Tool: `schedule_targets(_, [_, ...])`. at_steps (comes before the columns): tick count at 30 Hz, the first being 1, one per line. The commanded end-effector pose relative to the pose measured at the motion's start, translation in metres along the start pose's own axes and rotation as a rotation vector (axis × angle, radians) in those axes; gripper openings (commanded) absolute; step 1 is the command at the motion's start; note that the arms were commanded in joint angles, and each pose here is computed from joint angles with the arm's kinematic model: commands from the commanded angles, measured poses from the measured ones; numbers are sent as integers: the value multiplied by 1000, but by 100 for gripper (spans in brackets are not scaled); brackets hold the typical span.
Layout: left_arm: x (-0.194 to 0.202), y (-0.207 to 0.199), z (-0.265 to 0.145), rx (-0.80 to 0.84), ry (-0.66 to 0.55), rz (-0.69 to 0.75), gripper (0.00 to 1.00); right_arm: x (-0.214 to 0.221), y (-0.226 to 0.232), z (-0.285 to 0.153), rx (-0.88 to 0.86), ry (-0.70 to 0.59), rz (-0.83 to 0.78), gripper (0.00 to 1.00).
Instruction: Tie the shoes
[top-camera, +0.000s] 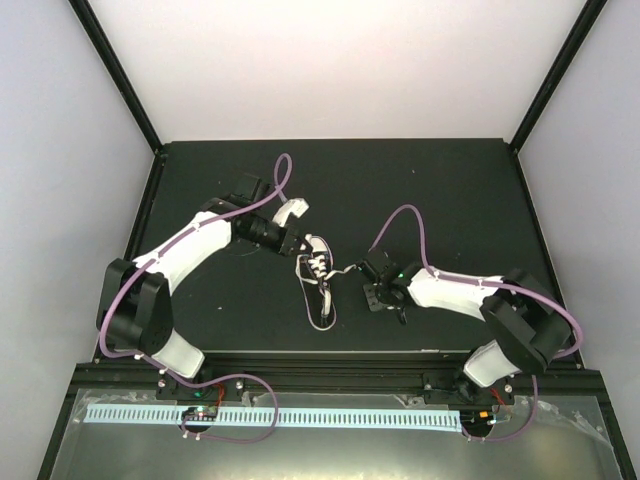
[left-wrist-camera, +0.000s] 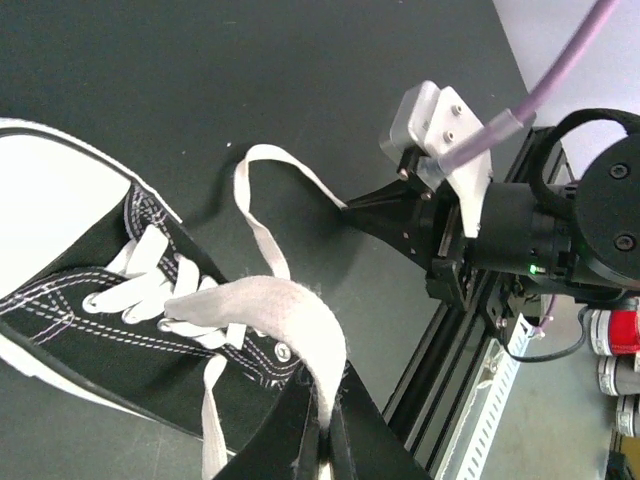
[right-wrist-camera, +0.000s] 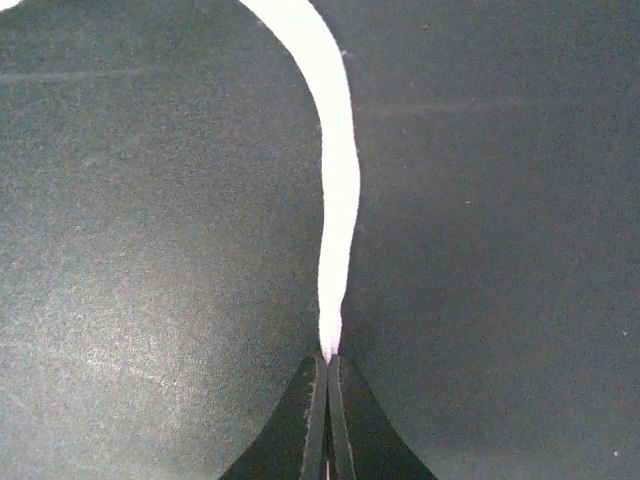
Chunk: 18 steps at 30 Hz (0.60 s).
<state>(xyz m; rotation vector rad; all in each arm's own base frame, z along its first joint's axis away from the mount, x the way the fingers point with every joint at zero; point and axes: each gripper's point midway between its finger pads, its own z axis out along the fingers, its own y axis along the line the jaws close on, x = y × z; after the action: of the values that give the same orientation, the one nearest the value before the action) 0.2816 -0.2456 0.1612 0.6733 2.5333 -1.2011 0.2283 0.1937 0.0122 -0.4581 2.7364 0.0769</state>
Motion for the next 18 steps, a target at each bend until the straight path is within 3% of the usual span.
schedule_targets(1, [-18,-24,-7,78,-56,155,2,-4,4,-5,-23,-26,5,2])
schedule_targets(11, [-37,-51,4,181,-90,316,6,-69,40,-158,-358,-369,-60,2])
schedule_targets(18, [-36,-72,7,285,-80,387,12,-101,51,-208,-440,-515,-67,2])
